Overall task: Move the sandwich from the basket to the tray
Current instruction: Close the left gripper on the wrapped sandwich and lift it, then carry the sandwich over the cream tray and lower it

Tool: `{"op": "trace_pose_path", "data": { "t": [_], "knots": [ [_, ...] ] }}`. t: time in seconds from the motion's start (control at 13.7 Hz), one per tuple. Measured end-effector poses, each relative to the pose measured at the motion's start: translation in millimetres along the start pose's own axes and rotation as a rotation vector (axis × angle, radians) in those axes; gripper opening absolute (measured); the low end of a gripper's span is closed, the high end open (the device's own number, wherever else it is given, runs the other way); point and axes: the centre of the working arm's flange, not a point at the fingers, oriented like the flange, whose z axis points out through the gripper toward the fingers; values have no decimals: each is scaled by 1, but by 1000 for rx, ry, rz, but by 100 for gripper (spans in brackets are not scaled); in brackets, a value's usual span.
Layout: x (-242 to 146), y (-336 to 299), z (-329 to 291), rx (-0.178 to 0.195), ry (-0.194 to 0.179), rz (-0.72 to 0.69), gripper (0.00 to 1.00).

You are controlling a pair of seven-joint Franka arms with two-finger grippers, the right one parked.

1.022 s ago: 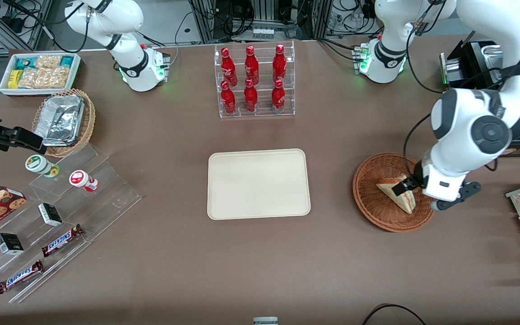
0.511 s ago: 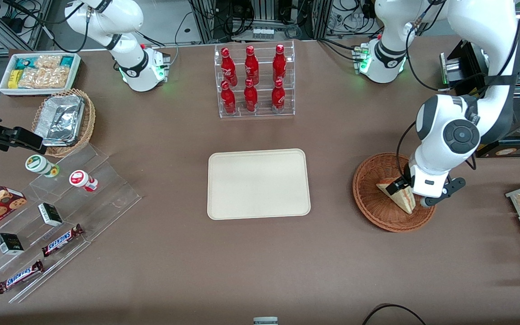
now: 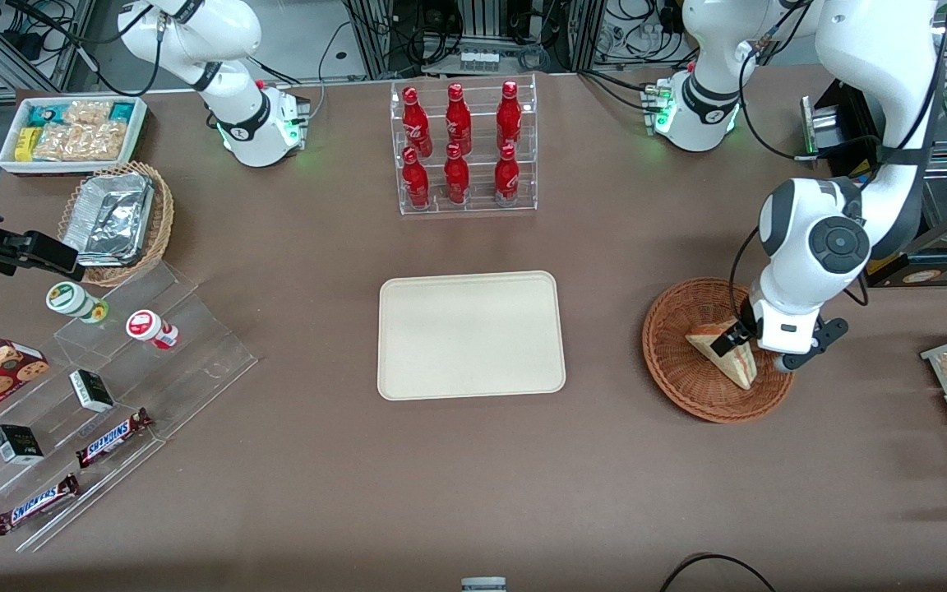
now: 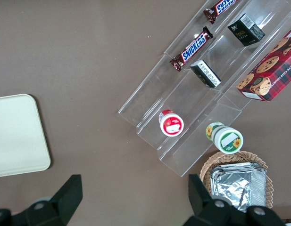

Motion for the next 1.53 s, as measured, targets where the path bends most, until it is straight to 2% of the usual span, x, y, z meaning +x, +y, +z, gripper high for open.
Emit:
{"op": "trace_pose_path", "data": {
  "t": [0.51,0.58,0.88,0.95,1.09,1.24,1.39,1.53],
  "knots": [
    [-6,0,27,8,-19,-4,100],
    [-7,-1,31,10,-23,-3,94],
    [-8,0,33,10,-24,-2,48],
    [-7,1,31,7,-20,-1,40],
    [-4,3,20,10,-17,0,33],
    [2,9,-7,46,-42,3,29],
    [4,27,-53,71,-54,23,19],
    [-3,57,-105,70,-42,65,17]
  ]
}}
